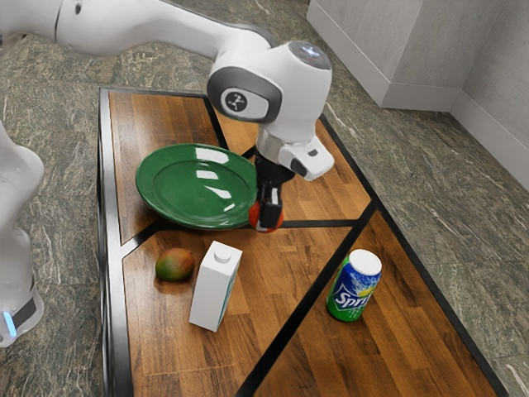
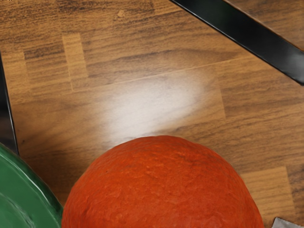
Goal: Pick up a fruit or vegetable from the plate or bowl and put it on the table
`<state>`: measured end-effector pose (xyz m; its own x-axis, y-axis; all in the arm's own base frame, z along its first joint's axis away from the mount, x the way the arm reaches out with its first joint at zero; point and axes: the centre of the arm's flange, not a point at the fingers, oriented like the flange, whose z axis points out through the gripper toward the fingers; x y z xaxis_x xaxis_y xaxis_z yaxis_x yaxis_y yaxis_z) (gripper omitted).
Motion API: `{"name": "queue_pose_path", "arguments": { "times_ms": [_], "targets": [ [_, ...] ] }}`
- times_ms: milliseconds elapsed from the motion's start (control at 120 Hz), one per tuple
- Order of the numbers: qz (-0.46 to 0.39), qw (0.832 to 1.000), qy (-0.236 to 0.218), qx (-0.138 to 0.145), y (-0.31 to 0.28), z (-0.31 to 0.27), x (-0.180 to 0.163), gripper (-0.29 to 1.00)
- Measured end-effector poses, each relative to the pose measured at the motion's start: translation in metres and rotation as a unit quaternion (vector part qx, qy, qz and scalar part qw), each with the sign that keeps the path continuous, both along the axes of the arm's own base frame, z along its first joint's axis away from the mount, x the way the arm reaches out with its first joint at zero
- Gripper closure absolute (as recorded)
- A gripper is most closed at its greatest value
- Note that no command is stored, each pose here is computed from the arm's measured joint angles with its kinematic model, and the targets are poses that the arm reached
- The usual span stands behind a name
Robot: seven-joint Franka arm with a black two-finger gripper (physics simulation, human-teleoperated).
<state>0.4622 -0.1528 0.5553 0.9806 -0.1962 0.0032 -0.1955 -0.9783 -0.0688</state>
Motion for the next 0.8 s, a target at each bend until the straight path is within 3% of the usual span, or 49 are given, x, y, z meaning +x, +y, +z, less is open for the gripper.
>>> {"name": "queue_pose_path", "arguments": {
  "times_ms": [550, 658, 800],
  "targets": [
    [0.004, 1.000, 0.007, 0.002, -0.003, -0.057, 0.018, 0.36],
    [0.003, 1.000, 0.003, -0.001, -0.004, -0.058, 0.020, 0.18],
    [0.002, 1.000, -0.001, -0.003, -0.004, -0.058, 0.022, 0.08]
  ]
}}
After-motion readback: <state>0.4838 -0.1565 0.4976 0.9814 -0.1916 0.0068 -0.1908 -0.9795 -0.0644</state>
